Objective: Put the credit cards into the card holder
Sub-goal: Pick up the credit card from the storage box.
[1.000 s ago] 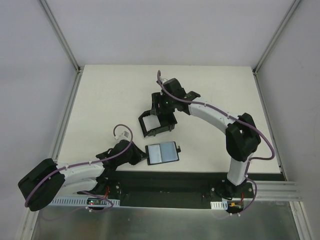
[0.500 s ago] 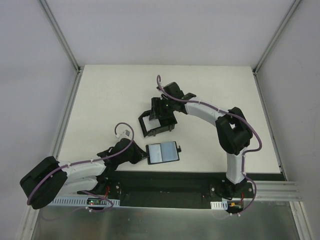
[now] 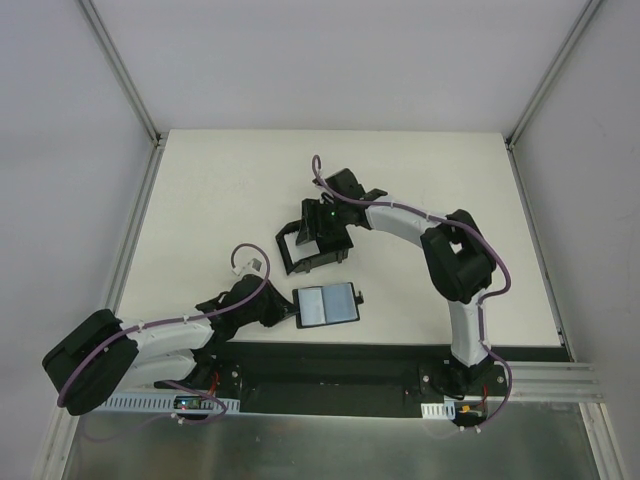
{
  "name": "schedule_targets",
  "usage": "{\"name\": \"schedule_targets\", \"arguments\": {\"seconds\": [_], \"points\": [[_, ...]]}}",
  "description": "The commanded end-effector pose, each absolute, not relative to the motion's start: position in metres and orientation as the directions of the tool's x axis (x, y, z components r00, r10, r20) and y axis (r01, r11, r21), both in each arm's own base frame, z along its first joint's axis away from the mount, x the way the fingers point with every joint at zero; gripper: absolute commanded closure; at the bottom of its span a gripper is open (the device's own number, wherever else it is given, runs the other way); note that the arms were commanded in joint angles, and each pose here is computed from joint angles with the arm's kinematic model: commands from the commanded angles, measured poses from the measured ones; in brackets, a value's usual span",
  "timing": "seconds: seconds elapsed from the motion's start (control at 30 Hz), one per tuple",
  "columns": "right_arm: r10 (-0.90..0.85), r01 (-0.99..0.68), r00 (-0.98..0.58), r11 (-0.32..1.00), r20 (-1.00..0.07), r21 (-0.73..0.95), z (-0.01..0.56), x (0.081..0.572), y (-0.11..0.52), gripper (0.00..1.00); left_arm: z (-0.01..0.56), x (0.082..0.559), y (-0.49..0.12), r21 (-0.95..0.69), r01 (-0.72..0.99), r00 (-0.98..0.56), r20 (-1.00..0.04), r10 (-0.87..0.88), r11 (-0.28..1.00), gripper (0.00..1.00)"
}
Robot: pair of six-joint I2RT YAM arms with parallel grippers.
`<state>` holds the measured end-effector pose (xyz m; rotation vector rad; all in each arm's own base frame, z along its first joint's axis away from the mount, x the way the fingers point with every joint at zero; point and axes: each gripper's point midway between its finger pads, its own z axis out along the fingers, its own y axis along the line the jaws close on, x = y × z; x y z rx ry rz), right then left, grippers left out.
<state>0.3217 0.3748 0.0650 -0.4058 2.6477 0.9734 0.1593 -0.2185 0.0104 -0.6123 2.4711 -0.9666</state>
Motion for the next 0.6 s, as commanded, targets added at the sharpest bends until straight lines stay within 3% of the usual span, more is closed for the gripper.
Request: {"name": "schedule_targets", "arguments": {"seconds": [0.0, 0.43, 0.57], "points": [[-0.151, -0.374, -0.913, 0.679, -0.378, 0.632, 0.081, 0.322, 0.386, 0.28, -0.017, 0.145, -0.196, -0.598, -0.282, -0.841, -0.222, -0.493, 0.750, 1.00], [-0.136, -0.387, -0.906, 0.652, -0.401, 0.652, 0.102, 0.325, 0.385, 0.48, -0.016, 0.146, -0.197, -0.601, -0.282, -0.842, -0.218, -0.493, 0.748, 1.00], [-0.137, -0.391, -0.904, 0.648, -0.405, 0.654, 0.104, 0.324, 0.385, 0.58, -0.017, 0.146, -0.197, -0.599, -0.283, -0.843, -0.218, -0.492, 0.749, 1.00]]}}
